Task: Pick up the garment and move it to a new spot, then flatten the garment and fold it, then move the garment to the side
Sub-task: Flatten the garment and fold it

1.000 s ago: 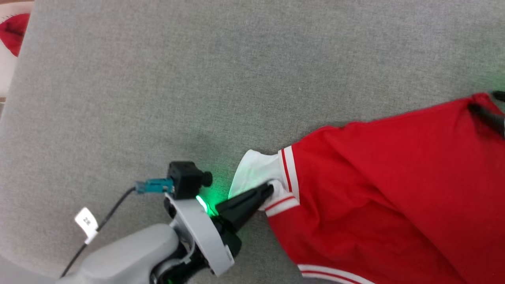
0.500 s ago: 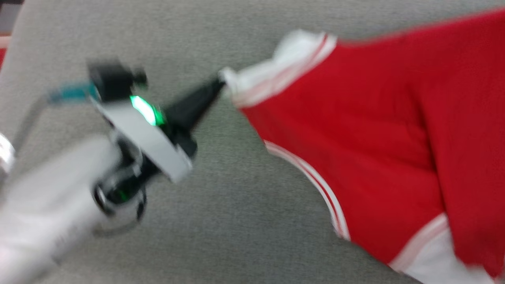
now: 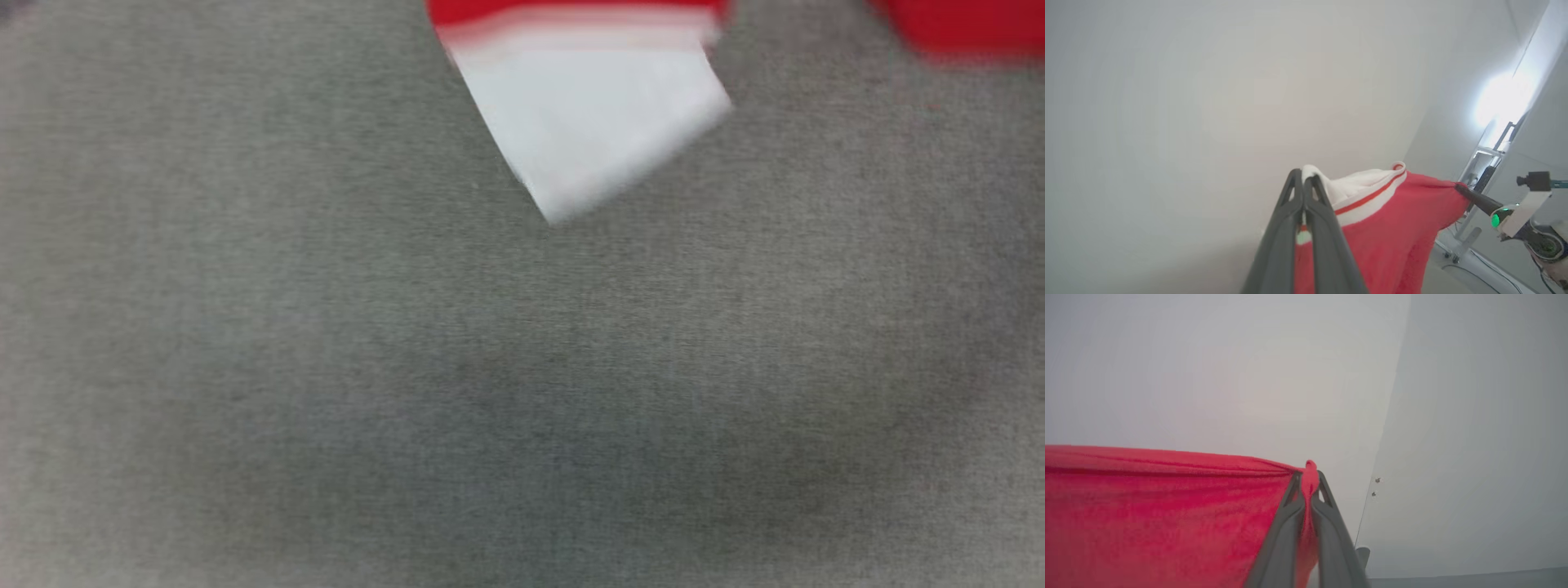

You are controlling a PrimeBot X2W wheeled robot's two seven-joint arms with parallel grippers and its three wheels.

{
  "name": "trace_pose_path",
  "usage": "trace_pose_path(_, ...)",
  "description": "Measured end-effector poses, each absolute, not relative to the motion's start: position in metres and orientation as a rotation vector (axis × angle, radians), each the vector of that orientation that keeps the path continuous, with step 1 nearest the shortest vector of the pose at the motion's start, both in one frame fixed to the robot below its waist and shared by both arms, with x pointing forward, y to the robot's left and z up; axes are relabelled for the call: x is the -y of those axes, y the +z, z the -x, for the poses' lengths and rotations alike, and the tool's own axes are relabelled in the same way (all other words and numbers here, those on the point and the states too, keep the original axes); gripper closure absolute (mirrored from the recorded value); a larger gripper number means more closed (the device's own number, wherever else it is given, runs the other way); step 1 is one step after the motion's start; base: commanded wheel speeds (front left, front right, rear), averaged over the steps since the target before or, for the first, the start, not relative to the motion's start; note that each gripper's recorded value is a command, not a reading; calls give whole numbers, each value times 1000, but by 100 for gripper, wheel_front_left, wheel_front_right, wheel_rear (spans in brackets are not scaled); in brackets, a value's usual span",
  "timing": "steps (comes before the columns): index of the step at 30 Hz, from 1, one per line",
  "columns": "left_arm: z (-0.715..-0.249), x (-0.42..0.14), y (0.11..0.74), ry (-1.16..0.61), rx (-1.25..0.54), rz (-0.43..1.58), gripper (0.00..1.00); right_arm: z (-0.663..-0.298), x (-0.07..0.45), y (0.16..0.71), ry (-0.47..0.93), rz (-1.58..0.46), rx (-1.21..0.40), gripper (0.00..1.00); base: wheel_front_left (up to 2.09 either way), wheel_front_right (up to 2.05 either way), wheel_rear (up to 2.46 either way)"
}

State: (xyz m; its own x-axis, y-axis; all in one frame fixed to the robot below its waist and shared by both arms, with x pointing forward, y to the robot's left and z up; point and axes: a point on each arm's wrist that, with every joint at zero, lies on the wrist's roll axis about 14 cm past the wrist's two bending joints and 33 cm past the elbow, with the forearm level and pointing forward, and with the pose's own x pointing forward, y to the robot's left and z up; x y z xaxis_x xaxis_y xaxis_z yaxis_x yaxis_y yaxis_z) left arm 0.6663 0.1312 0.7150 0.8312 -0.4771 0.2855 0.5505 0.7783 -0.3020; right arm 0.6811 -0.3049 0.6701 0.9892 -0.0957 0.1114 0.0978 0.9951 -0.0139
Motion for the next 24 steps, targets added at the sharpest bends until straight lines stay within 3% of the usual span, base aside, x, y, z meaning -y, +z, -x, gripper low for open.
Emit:
trace_pose_path(4,-678,-127,753,-550,346,395,100,-682,314,698,-131,51,226,100,0,0,0)
trace_pose_path(7,-680,-121,749,-558,340,455,100,-683,316,694,-135,67,230,100,0,0,0)
trace_pose_path(16,-645,-108,634,-584,112,572,100,-666,289,580,-23,110,-5,100,0,0,0)
trace_pose_path(24,-583,-119,547,-482,-3,741,100,-599,274,479,75,29,-216,100,0,0,0)
